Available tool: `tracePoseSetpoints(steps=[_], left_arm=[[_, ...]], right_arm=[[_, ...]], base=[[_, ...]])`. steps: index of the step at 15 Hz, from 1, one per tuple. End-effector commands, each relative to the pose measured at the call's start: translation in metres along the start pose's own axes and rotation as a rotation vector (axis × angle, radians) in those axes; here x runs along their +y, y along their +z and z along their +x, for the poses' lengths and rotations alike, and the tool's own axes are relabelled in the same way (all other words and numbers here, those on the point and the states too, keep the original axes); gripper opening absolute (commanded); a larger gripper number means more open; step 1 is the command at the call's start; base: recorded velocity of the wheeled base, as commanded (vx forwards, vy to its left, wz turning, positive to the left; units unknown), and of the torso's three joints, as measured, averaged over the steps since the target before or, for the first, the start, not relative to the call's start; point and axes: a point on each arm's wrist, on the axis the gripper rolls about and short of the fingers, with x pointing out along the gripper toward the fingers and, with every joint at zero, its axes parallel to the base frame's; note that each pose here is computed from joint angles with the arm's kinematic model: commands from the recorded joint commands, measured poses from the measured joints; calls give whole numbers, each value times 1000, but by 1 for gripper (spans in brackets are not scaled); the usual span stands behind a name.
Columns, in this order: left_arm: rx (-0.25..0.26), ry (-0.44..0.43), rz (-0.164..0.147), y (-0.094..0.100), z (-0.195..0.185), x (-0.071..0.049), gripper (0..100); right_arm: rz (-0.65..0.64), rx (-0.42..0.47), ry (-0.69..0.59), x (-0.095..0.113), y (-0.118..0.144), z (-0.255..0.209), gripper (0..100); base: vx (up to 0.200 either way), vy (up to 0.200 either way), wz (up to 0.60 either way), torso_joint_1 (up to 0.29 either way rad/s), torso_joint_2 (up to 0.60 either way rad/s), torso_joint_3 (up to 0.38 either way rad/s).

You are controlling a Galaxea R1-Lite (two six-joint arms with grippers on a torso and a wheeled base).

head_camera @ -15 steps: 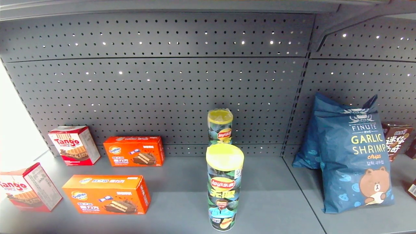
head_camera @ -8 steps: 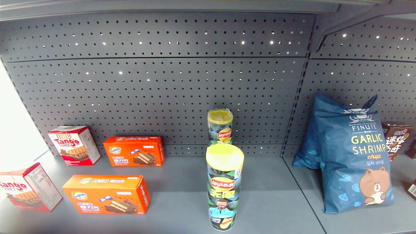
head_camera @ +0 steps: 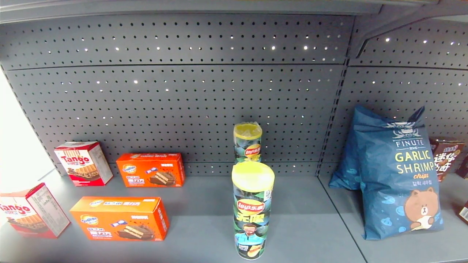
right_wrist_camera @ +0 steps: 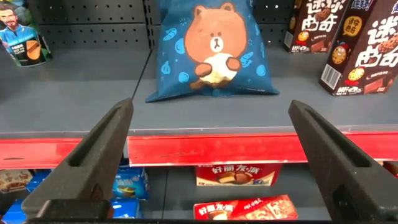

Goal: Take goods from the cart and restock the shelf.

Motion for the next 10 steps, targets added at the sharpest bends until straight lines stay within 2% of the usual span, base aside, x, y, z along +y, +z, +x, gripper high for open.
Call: tracePoseSetpoints(steps=[1, 6, 7, 10], left_arm=[[3, 2, -3, 0, 0, 0, 100], [3, -5, 3, 0, 0, 0, 100], [3, -6, 3, 0, 0, 0, 100], [3, -5, 1, 0, 0, 0, 100]], right_arm=[[0, 1, 0, 0, 0, 0, 100], [-4, 3, 9, 0, 0, 0, 100], [0, 3, 8, 0, 0, 0, 100], [0, 3, 8, 0, 0, 0, 100]], base=[[0, 0, 0, 0, 0, 0], [0, 0, 0, 0, 0, 0], [-200, 0, 0, 7, 2, 2], [0, 0, 0, 0, 0, 0]])
